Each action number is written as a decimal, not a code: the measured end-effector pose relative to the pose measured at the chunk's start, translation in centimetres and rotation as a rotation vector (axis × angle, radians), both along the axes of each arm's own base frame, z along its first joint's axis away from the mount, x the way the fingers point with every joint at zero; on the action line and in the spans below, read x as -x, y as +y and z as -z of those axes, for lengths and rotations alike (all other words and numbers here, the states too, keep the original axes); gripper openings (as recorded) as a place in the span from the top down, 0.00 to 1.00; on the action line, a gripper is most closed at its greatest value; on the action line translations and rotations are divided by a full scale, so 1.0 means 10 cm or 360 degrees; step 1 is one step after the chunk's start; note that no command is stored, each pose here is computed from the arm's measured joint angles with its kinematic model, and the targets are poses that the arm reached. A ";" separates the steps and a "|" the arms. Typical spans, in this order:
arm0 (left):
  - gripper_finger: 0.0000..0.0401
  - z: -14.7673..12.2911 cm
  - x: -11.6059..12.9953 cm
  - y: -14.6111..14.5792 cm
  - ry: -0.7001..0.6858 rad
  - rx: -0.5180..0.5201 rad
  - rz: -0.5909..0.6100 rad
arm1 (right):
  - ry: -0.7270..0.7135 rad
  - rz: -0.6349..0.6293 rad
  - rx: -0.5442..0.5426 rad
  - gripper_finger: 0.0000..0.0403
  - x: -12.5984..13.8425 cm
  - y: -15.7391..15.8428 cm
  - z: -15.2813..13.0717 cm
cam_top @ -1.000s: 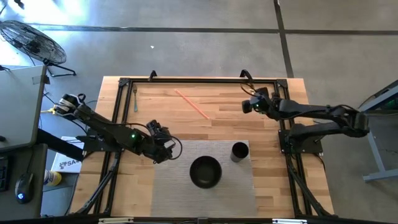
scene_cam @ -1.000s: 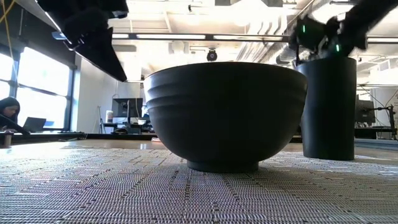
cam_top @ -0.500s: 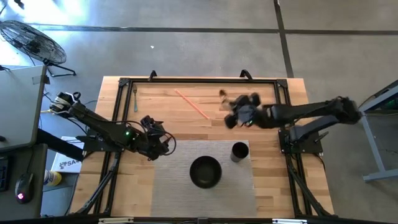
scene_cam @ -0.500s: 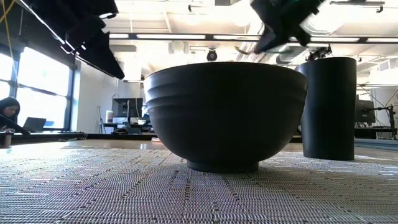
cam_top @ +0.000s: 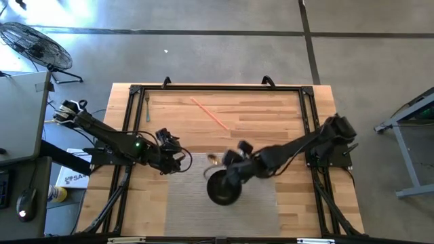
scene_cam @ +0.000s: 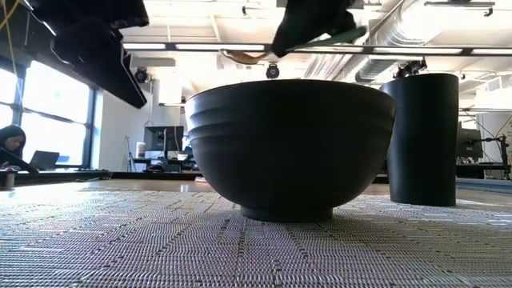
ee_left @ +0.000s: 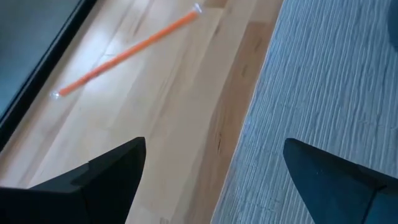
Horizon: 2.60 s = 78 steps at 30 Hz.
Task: Pick & Place Utensil
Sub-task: Put the green spoon into the black bowl, then put the orange straw into the black cup
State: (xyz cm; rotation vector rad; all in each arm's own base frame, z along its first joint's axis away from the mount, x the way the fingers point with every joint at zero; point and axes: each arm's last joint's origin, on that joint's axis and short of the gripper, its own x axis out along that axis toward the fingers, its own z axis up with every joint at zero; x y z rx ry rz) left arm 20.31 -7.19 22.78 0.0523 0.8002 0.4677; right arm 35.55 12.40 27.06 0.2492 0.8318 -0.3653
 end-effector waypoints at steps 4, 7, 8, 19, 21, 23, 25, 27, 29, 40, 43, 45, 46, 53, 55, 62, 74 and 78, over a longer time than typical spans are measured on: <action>0.07 -0.09 0.05 0.02 -0.0070 0.0034 0.0000 | 0.0150 -0.0068 -0.0135 0.98 -0.03 0.29 0.08; 0.07 -0.15 0.09 0.03 -0.0127 0.0069 -0.0006 | 0.0234 -0.0155 -0.0266 0.97 -0.02 0.50 0.20; 0.07 -0.16 0.10 0.02 -0.0152 0.0079 -0.0012 | 0.0257 -0.0171 -0.0309 0.97 -0.02 0.56 0.23; 0.07 -0.29 0.03 -0.20 -0.0384 0.0150 0.0243 | 0.0385 -0.0092 -0.0379 0.97 -0.12 0.62 0.57; 0.07 -0.32 0.03 -0.27 -0.0429 0.0147 0.0314 | 0.0401 -0.0084 -0.0381 0.97 -0.12 0.59 0.57; 0.07 -0.35 0.05 -0.33 -0.0478 0.0126 0.0354 | 0.0428 -0.0087 -0.0414 0.99 -0.13 0.58 0.59; 0.07 -0.37 0.05 -0.37 -0.0521 0.0092 0.0376 | 0.0473 -0.0099 -0.0469 0.99 -0.17 0.56 0.65; 0.07 -0.39 0.06 -0.41 -0.0544 0.0081 0.0419 | 0.0526 -0.0095 -0.0479 0.99 -0.19 0.54 0.74; 0.07 -0.40 0.06 -0.43 -0.0555 0.0098 0.0465 | 0.0550 -0.0094 -0.0480 0.98 -0.20 0.51 0.77; 0.07 -0.40 0.06 -0.45 -0.0528 0.0157 0.0531 | 0.0498 -0.0149 -0.0479 0.93 -0.23 0.53 0.75; 0.07 -0.41 0.05 -0.45 -0.0557 0.0173 0.0535 | 0.0488 -0.0146 -0.0487 0.88 -0.25 0.52 0.75; 0.07 -0.42 0.05 -0.46 -0.0571 0.0177 0.0556 | 0.0495 -0.0155 -0.0500 0.84 -0.25 0.52 0.75; 0.07 -0.42 0.04 -0.47 -0.0568 0.0175 0.0579 | 0.0502 -0.0163 -0.0501 0.82 -0.25 0.52 0.74; 0.07 -0.28 0.13 -0.35 -0.0599 0.0262 0.0634 | 0.0488 -0.0195 -0.0277 0.69 -0.28 0.52 0.30; 0.07 -0.26 0.20 -0.31 -0.0630 0.0262 0.0638 | 0.0437 -0.0170 -0.0172 0.65 -0.30 0.47 0.12; 0.07 -0.12 0.38 -0.19 -0.0789 0.0295 0.0679 | 0.0298 0.0063 0.0074 0.54 -0.52 -0.08 -0.10; 0.07 -0.09 0.49 -0.13 -0.0840 0.0351 0.0702 | 0.0304 0.0593 0.0125 0.39 -0.62 -1.60 0.80; 0.07 -0.09 0.49 -0.13 -0.0839 0.0337 0.0710 | 0.0212 0.0617 -0.0025 0.39 -0.52 -1.92 1.16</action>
